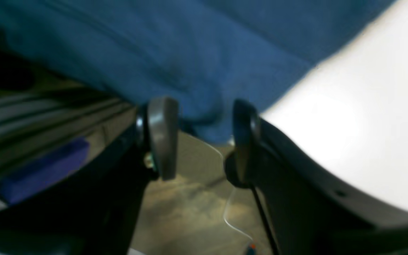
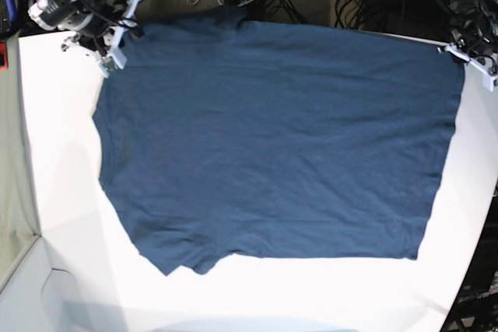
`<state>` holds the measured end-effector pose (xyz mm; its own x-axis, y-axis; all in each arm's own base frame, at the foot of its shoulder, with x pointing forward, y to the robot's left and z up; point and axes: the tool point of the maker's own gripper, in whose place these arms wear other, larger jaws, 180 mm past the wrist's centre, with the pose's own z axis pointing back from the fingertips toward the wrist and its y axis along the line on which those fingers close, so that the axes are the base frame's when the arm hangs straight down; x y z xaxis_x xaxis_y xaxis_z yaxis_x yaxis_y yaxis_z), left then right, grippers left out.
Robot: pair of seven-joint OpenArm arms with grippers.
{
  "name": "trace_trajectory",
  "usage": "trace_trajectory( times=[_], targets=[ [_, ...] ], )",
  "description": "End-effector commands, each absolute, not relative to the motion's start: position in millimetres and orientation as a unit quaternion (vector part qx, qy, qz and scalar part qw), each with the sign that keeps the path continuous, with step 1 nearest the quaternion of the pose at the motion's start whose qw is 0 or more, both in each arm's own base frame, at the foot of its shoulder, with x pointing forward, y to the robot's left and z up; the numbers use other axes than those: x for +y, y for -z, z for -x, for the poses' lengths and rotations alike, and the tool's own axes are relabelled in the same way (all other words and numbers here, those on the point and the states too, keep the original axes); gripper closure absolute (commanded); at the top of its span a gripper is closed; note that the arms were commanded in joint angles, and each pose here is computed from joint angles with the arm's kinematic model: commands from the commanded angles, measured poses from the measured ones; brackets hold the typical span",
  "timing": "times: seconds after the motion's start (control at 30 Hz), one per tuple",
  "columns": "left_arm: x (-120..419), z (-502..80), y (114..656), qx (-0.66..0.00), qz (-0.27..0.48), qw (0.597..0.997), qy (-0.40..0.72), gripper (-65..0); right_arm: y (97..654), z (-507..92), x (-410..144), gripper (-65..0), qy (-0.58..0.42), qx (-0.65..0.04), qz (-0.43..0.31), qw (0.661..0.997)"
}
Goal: Layout the t-shirt on the table in an organized manner, then fold the t-shirt properly
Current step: 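Hold the shirt corners with both grippers, adjusting the right gripper's grip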
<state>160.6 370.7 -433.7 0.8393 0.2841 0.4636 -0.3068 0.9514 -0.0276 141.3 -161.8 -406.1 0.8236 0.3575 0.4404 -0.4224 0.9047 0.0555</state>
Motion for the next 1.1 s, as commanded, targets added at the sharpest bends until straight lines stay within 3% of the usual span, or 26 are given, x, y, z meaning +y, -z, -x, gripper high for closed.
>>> trace_trajectory(
  times=[0.0,0.77,0.87,1.07],
  targets=[
    [370,-152,437,-0.216,-0.025,0.964,-0.15,0.0,402,-142,-164,-26.8,-0.206,-0.223,-0.073,0.95],
    [369,-153,437,-0.218,-0.023,0.964,-0.151,0.0,438,-135,-169,-25.9,-0.177,-0.181,-0.097,0.962],
    [369,-154,437,-0.218,-0.023,0.964,-0.151,0.0,443,-136,-170,-21.1,-0.173,-0.177,-0.101,0.964],
    [369,-154,437,-0.219,-0.022,0.964,-0.151,0.0,442,-147,-169,-1.5,-0.168,-0.198,-0.104,0.96]
  ],
)
